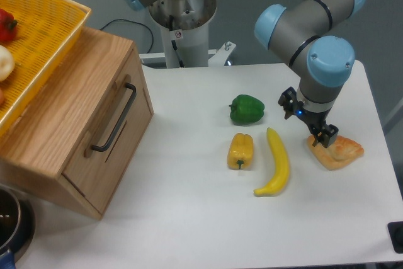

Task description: Slide the top drawer open

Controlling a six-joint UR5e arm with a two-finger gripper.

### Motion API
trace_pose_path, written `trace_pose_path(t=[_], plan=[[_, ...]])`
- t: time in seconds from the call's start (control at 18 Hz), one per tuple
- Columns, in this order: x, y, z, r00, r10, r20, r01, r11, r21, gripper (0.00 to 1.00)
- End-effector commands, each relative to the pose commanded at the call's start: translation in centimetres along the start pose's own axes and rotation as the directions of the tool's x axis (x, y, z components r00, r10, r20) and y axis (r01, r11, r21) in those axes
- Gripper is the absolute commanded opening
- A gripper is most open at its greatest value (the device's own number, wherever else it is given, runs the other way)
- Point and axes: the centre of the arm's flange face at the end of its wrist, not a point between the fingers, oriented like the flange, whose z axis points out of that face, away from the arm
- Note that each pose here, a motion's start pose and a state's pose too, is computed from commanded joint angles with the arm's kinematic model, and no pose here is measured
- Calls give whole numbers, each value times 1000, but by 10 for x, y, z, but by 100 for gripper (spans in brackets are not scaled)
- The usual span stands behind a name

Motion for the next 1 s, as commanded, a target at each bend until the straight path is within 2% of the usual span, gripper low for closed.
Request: trace_pose_path(t=[0.22,0.33,0.39,0.5,0.61,0.83,1.0], plan=[[0,3,-2,1000,-5,1,5,1000,12,100],[3,-1,-8,1000,-18,2,18,998,55,100],[4,-5,-14,998,-68,6,67,992,106,100],[9,-11,-30,979,-205,-4,203,961,189,100],[13,-10,-46,969,-248,9,241,949,205,100],[18,-22,-50,973,-231,14,224,955,194,100],[24,-38,-52,980,-198,27,193,973,126,100]])
